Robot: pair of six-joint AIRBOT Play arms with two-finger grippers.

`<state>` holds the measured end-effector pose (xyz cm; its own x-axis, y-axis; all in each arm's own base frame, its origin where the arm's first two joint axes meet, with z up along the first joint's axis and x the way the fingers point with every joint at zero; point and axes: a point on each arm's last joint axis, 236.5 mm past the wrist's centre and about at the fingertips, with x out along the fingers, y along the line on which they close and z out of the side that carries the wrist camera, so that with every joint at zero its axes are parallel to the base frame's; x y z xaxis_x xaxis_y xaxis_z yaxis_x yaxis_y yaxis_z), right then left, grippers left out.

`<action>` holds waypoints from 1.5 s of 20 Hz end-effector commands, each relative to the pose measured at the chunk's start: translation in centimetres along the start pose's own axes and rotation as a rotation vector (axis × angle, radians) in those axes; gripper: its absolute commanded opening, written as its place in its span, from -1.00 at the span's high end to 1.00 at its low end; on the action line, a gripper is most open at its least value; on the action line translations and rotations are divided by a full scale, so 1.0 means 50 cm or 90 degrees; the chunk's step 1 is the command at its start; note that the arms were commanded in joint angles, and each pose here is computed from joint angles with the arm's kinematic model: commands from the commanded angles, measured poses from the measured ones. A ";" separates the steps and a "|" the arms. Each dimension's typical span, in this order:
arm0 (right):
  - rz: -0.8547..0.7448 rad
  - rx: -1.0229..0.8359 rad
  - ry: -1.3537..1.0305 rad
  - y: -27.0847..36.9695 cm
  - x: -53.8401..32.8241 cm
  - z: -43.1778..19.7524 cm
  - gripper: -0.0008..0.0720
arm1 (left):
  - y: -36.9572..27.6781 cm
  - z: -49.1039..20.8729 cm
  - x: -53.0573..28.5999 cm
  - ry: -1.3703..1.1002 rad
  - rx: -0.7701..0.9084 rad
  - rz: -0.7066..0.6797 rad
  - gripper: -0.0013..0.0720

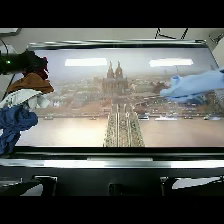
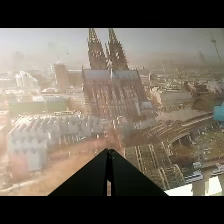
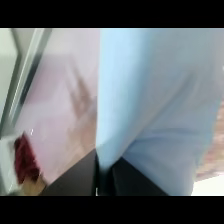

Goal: Fold the clothes and pants, and hang the long-sleeved shirts on hangers.

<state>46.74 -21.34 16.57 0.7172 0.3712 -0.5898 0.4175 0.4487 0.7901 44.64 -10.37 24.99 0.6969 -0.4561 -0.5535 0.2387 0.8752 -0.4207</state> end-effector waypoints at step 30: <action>-0.567 0.253 -0.040 -0.644 -0.340 -0.196 -0.96 | 0.015 -0.020 0.026 0.031 -0.046 0.002 0.90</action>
<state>12.86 -32.44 -4.54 -0.0338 0.0272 -0.9991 0.9770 0.2114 -0.0273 44.99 -10.50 23.17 0.6605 -0.4623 -0.5916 0.1855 0.8640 -0.4681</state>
